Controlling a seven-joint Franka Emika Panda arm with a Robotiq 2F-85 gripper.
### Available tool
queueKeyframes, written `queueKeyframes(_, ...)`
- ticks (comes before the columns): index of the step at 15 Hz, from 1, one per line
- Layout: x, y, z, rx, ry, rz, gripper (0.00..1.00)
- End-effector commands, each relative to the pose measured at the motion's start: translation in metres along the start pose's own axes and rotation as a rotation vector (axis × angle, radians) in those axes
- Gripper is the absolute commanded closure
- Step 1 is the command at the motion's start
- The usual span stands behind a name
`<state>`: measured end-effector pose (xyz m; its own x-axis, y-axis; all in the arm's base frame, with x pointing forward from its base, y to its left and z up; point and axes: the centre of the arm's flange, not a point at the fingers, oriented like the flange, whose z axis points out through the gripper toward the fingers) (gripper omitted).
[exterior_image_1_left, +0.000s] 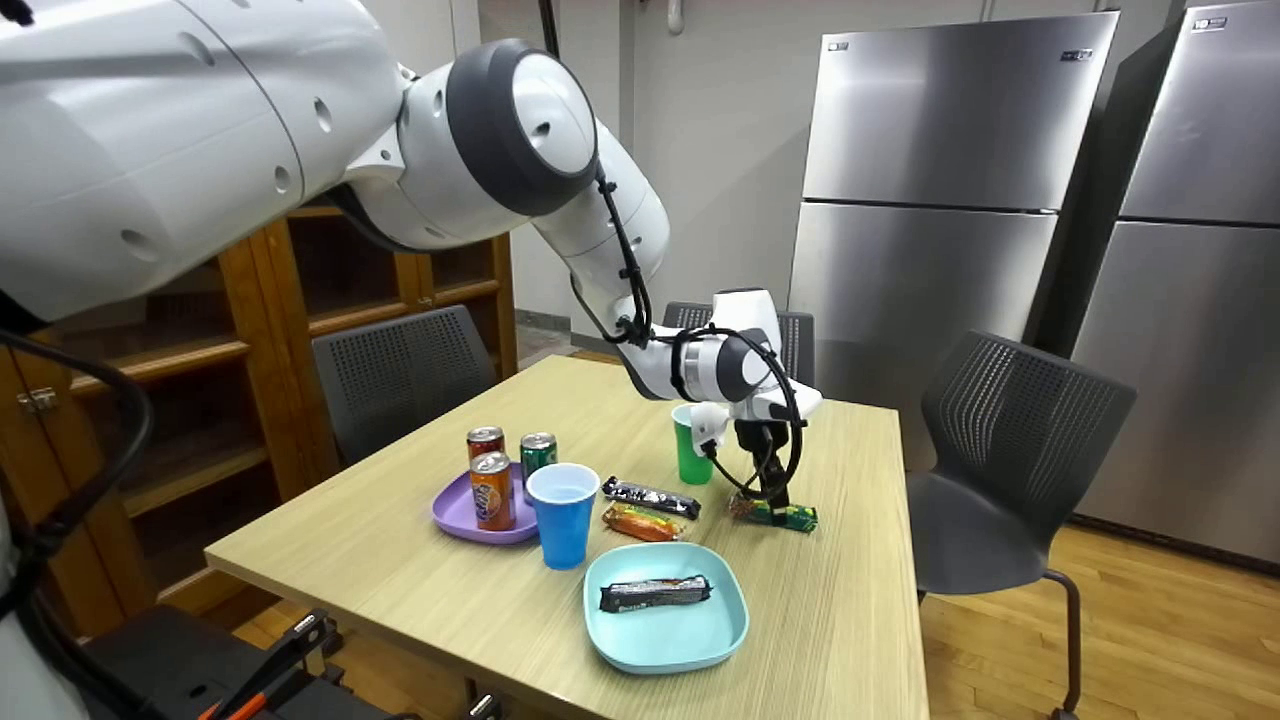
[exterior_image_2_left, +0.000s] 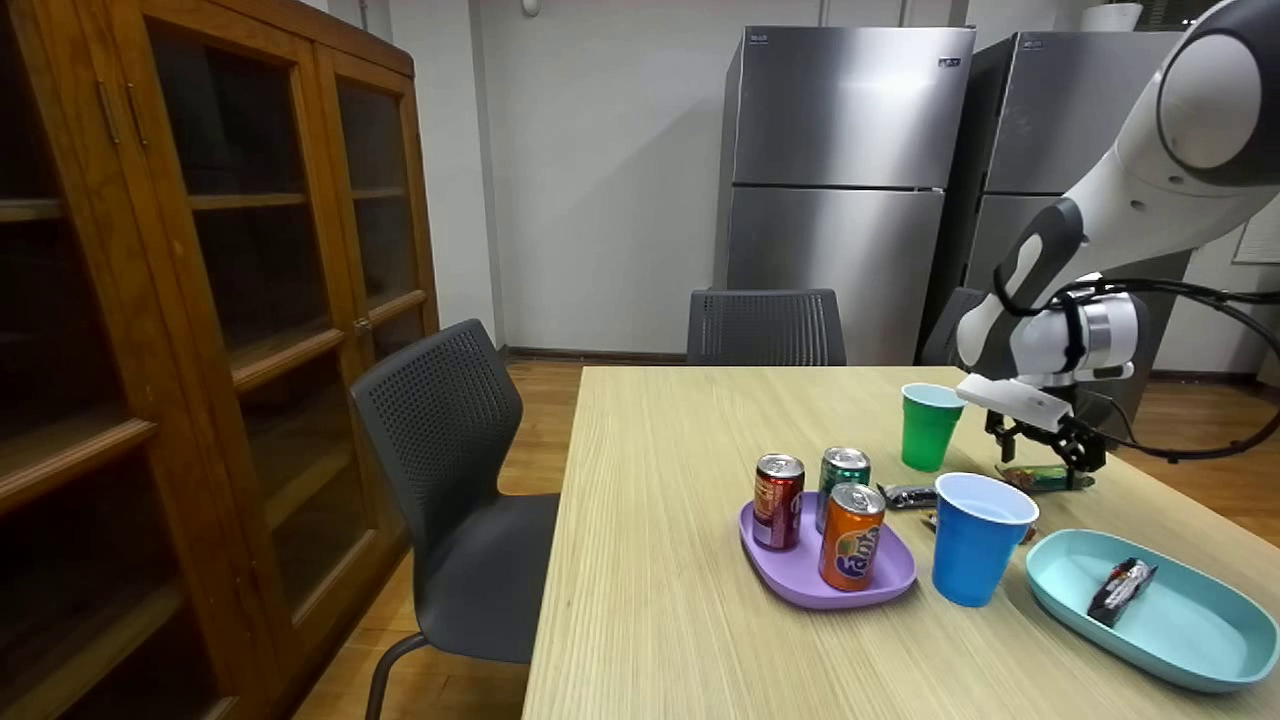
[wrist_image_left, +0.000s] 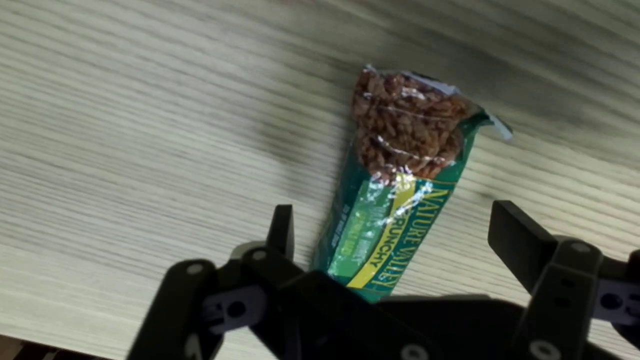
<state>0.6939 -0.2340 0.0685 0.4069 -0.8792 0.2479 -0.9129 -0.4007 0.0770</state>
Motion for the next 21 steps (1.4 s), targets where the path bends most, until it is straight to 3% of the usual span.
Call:
queueKeyframes(1, 0.012, -0.018, 0.009, -0.008, -0.016, 0.028, 0.25)
queueKeyframes(3, 0.011, -0.018, 0.008, -0.004, -0.015, 0.026, 0.32)
queueKeyframes(10, 0.007, -0.007, -0.013, 0.026, -0.002, 0.016, 0.87)
queueKeyframes(21, -0.029, 0.076, -0.075, 0.076, 0.039, 0.019, 0.87)
